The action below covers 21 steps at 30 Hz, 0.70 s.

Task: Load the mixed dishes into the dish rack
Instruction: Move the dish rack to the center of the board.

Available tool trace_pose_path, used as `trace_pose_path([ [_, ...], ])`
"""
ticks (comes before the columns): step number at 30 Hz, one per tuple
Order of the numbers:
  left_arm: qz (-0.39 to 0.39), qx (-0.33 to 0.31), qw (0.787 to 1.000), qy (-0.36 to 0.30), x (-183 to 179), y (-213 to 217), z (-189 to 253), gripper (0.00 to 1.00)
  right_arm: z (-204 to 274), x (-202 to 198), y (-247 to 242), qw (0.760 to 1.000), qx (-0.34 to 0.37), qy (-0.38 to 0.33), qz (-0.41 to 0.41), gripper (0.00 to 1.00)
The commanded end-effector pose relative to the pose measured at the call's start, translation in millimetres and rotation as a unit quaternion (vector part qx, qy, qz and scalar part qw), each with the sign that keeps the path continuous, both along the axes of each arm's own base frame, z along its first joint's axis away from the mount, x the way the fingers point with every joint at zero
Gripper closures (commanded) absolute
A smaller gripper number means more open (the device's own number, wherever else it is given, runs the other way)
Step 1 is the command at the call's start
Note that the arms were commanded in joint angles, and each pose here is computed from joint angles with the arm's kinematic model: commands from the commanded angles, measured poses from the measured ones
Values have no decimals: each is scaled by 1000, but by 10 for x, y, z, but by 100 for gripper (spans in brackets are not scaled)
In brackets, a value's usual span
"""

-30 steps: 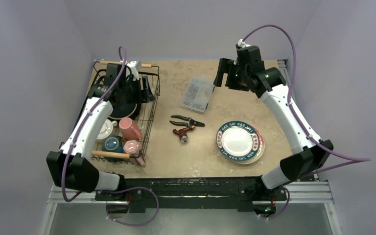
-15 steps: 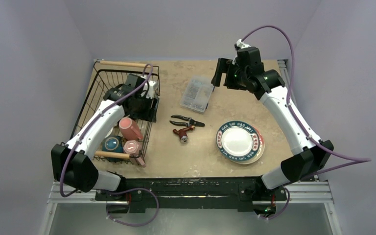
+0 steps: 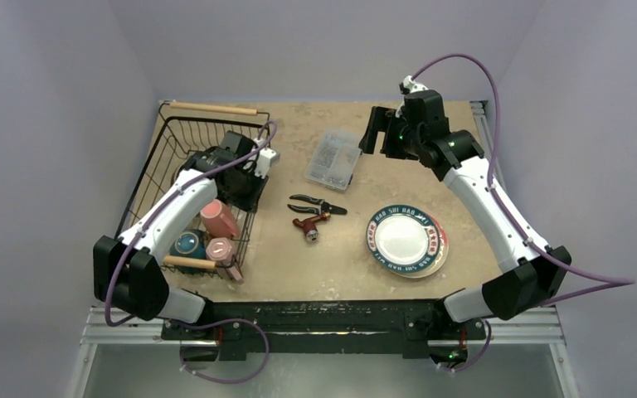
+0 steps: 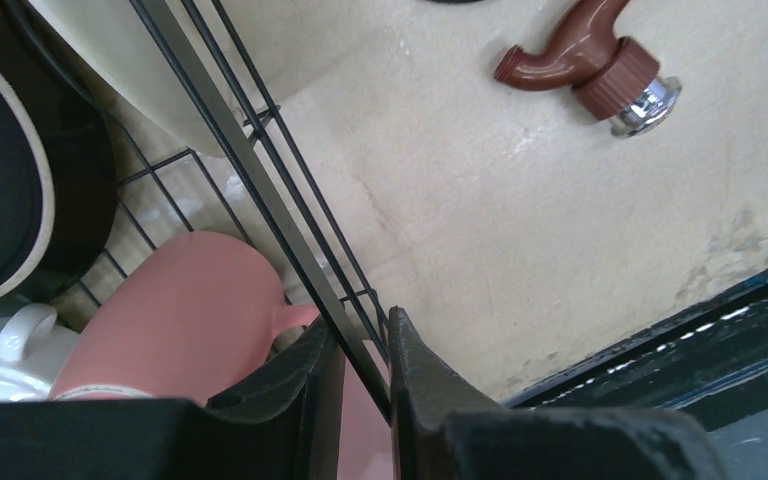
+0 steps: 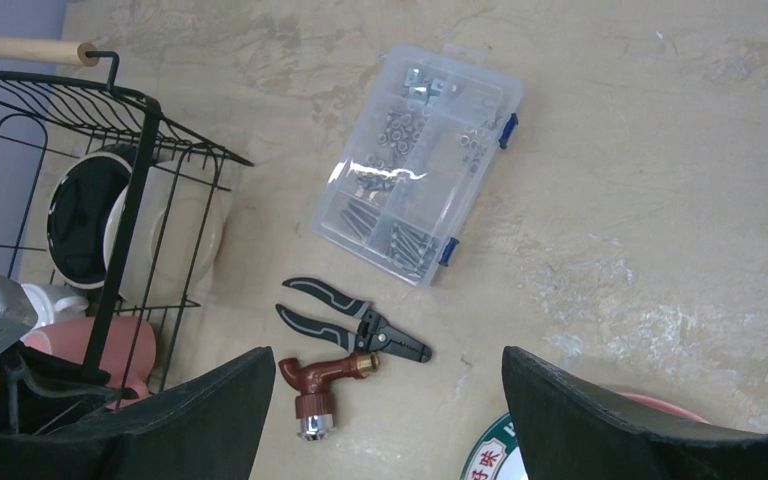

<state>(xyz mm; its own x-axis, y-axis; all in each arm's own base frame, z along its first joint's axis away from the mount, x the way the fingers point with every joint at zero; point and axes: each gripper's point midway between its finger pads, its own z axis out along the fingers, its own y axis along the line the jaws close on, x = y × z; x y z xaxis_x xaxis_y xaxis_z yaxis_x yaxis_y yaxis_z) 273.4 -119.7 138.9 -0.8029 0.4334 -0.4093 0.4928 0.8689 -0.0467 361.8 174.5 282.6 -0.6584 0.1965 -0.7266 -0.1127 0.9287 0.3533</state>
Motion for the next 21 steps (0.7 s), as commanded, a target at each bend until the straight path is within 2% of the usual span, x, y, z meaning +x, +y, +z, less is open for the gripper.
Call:
trace_pose_path([
  [1,-64,75,994,-41,23,309,48,98,200,-11,66,999,30,-33,8,16],
  [9,-141,106,980,-89,-62,435,126,100,170,-24,86,999,30,-29,14,16],
  [13,-203,118,966,-105,-244,479,74,100,156,-16,96,999,30,-28,16,16],
  [21,-295,83,933,-190,-604,401,47,100,88,-28,89,999,25,-24,18,16],
])
